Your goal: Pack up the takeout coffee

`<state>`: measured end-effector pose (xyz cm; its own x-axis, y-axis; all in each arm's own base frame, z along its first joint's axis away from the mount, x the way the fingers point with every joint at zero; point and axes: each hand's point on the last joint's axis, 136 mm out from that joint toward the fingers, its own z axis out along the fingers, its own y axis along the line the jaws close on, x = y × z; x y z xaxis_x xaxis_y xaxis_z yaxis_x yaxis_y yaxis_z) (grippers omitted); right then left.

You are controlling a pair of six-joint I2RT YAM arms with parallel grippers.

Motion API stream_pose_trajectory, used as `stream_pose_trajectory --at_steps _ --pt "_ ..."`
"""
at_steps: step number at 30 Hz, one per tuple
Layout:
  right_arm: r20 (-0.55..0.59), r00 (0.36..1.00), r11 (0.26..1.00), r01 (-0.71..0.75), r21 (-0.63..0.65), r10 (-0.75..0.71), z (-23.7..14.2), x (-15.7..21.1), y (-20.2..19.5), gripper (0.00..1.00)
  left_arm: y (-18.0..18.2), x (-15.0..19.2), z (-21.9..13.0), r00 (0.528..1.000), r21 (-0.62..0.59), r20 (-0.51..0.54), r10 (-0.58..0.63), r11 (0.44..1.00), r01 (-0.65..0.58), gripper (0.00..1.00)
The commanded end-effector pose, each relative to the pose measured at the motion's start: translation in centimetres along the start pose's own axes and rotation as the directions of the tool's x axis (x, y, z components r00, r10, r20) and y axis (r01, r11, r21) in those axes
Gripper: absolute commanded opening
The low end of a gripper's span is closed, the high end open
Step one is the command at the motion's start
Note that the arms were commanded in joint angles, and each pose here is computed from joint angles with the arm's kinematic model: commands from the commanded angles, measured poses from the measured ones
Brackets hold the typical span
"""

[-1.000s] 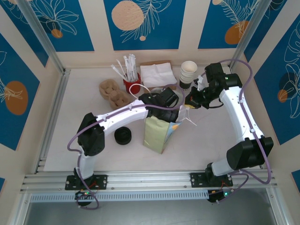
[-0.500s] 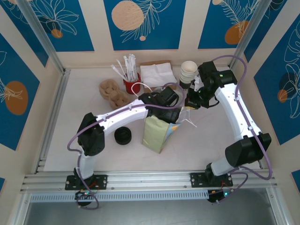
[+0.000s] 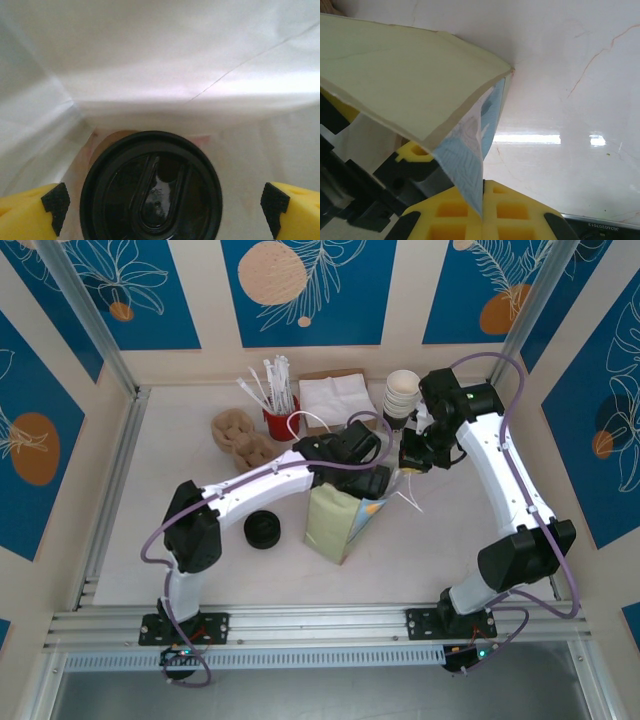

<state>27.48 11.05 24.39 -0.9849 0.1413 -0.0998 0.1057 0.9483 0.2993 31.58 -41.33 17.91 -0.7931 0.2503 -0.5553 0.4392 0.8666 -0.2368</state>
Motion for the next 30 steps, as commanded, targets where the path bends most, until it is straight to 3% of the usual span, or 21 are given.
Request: stream_pose_trajectory --at_steps 1,14,25,30 --pt "-0.026 0.999 1.000 -0.024 0.016 0.024 -0.2 0.3 0.2 0.00 -2.1 -3.0 -3.3 0.995 0.130 0.095 -0.013 0.991 0.001 0.99" --pt "0.008 0.999 0.999 -0.054 -0.006 0.054 -0.4 -0.8 0.7 0.00 -2.3 -5.0 -7.7 0.983 0.149 0.181 -0.019 0.989 -0.009 0.99" --pt "0.069 0.997 0.997 -0.013 -0.080 0.019 -0.8 -1.2 1.7 0.00 -3.0 -9.0 -16.9 0.936 0.245 0.348 -0.048 0.969 -0.041 0.99" --pt "0.132 0.991 0.990 0.032 -0.139 -0.013 -1.2 -1.0 2.3 0.00 -1.3 -10.8 -20.9 0.903 0.210 0.422 -0.078 0.978 -0.013 0.99"
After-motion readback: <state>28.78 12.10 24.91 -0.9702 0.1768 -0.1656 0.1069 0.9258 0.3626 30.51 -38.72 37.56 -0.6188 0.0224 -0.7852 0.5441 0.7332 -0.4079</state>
